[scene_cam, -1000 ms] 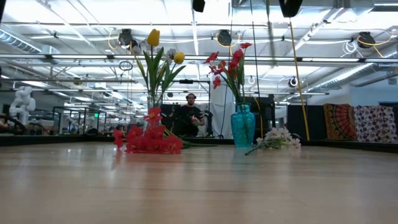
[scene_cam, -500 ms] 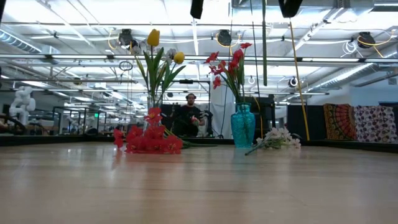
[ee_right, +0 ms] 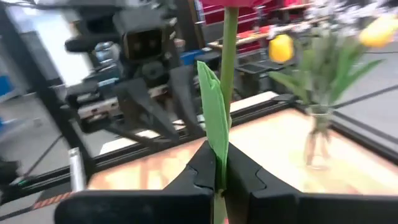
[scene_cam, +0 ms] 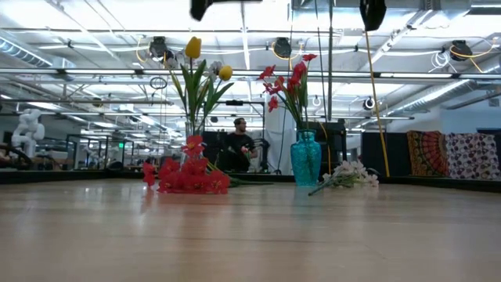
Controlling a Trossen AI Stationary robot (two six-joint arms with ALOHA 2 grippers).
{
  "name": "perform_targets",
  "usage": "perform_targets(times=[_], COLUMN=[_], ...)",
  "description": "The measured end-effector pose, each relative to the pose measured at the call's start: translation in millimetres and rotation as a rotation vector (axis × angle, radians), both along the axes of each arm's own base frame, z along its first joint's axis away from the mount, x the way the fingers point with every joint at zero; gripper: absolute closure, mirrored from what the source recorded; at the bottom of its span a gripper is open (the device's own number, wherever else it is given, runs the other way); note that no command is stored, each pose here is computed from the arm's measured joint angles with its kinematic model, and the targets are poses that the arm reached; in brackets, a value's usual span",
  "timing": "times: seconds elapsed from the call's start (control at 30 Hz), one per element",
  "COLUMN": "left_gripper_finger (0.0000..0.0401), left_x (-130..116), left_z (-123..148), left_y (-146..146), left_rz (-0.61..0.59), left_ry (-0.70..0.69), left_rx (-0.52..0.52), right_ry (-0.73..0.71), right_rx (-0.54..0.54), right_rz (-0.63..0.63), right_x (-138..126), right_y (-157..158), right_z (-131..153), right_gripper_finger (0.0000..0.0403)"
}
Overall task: Sort flowers into vase by color
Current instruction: Put the red flower into the blue vase
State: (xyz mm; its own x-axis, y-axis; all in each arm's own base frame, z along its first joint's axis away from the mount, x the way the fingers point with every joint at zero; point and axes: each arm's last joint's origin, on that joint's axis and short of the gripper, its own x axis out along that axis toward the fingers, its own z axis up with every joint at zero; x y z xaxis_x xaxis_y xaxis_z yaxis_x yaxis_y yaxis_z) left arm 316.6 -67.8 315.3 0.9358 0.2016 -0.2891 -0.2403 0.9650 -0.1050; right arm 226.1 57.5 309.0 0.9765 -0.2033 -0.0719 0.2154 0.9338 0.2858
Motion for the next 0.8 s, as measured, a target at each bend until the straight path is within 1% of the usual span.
perform_targets(times=[0.07, 0.17, 0.27, 0.43, 0.53, 0.63, 0.73, 0.8], left_gripper_finger=[0.0311, 0.0315, 0.0315, 0.0315, 0.0315, 0.0315, 0.0315, 0.0315], left_x=[-17, -41, -67, -108, -127, -145, -162, -172], left_z=[-9, -18, -31, -49, -51, -51, -51, -50], left_y=[7, 17, 26, 40, 44, 48, 54, 58], left_rz=[0.017, 0.031, 0.046, 0.080, 0.080, 0.076, 0.090, 0.104], left_ry=[0.003, -0.090, -0.150, -0.193, -0.235, -0.247, -0.229, -0.218], left_rx=[0.001, -0.023, -0.036, -0.089, -0.096, -0.065, -0.042, -0.038], right_ry=[0.002, 0.011, -0.006, -0.041, -0.078, -0.130, -0.172, -0.172], right_rx=[0.000, 0.025, 0.042, 0.045, 0.031, 0.003, -0.033, -0.064], right_rz=[-0.035, -0.088, -0.142, -0.246, -0.305, -0.364, -0.431, -0.471], right_x=[1, 4, 6, 7, 7, 6, 2, 0], right_y=[-7, -18, -31, -55, -72, -89, -104, -113], right_z=[0, -2, -1, 3, 7, 13, 18, 19], right_gripper_finger=[0.0400, 0.0401, 0.0401, 0.0402, 0.0402, 0.0402, 0.0402, 0.0403])
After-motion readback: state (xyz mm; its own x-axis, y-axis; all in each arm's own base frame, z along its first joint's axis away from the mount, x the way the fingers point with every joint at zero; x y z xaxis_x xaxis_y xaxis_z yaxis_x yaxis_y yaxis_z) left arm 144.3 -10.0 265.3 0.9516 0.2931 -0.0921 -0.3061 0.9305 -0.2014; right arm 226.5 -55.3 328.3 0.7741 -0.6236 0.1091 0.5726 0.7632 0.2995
